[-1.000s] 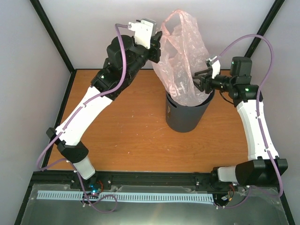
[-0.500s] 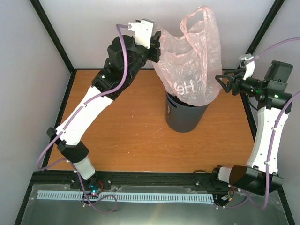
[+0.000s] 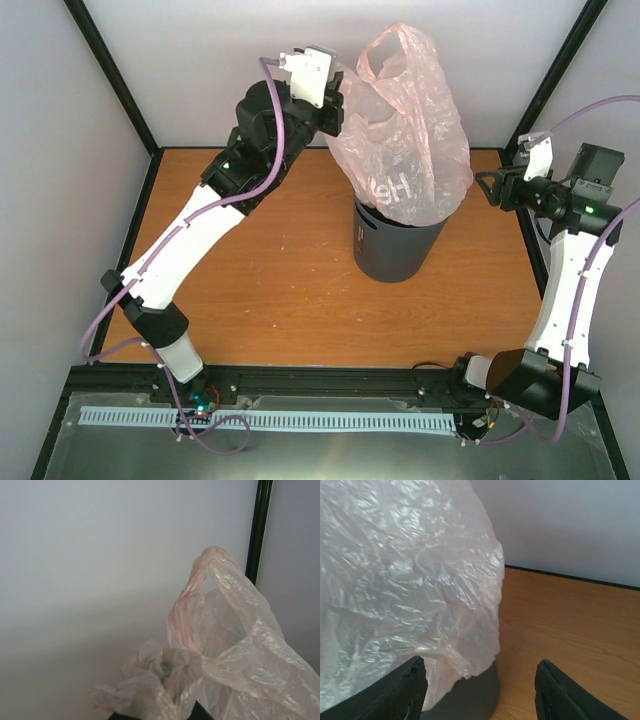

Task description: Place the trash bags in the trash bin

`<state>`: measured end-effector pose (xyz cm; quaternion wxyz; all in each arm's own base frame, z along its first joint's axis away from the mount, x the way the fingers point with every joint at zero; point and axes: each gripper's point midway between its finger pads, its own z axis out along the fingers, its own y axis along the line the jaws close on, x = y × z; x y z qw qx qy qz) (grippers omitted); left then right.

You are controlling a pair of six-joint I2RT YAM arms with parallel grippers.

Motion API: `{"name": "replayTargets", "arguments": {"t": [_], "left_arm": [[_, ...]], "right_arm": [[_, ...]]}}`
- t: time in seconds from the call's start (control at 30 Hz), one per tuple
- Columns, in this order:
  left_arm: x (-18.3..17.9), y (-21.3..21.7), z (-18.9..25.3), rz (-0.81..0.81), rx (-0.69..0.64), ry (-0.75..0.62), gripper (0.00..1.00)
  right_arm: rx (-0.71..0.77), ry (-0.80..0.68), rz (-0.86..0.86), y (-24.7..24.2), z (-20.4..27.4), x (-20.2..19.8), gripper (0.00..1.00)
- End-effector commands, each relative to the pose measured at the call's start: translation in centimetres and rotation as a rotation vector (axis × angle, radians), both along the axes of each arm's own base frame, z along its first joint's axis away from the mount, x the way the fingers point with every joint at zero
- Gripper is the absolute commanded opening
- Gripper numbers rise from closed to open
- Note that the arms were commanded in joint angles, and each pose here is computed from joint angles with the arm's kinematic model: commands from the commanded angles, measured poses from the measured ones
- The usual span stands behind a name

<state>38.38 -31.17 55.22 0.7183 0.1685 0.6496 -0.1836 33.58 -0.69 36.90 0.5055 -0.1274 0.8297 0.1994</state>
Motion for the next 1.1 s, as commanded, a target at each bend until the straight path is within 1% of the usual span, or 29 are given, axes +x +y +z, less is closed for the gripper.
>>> {"name": "replayTargets", "arguments": {"t": [0.0, 0.27, 0.5, 0.63, 0.73, 0.97, 1.07], "left_arm": [[-1.6, 1.8, 3.5, 0.007, -0.044, -0.087, 0.01], [-2.2, 2.1, 4.1, -0.005, -0.062, -0.092, 0.01], [-2.2, 2.0, 4.0, -0.008, -0.066, -0.090, 0.01], [-2.4, 2.1, 4.1, -0.012, -0.069, -0.091, 0.01], [-2.5, 2.3, 4.4, -0.006, -0.077, -0.100, 0.01], [-2.5, 2.2, 4.2, -0.004, -0.073, -0.106, 0.01], [-2.4, 1.9, 3.9, -0.011, -0.063, -0.106, 0.01]], "right_arm": [[-0.080, -0.003, -0.034, -1.0, -0.9, -0.2, 0.58], [-0.110, 0.027, 0.020, -0.6, -2.3, 0.7, 0.51], [-0.126, 0.071, 0.103, 2.6, -4.0, 1.8, 0.47], [-0.149, 0.073, 0.152, 5.2, -4.2, 2.1, 0.46], [-0.139, 0.083, 0.199, 7.2, -4.5, 2.0, 0.46], [-0.138, 0.136, 0.277, 10.7, -6.2, 1.7, 0.46], [-0.124, 0.169, 0.305, 11.3, -6.7, 1.1, 0.48]]}}
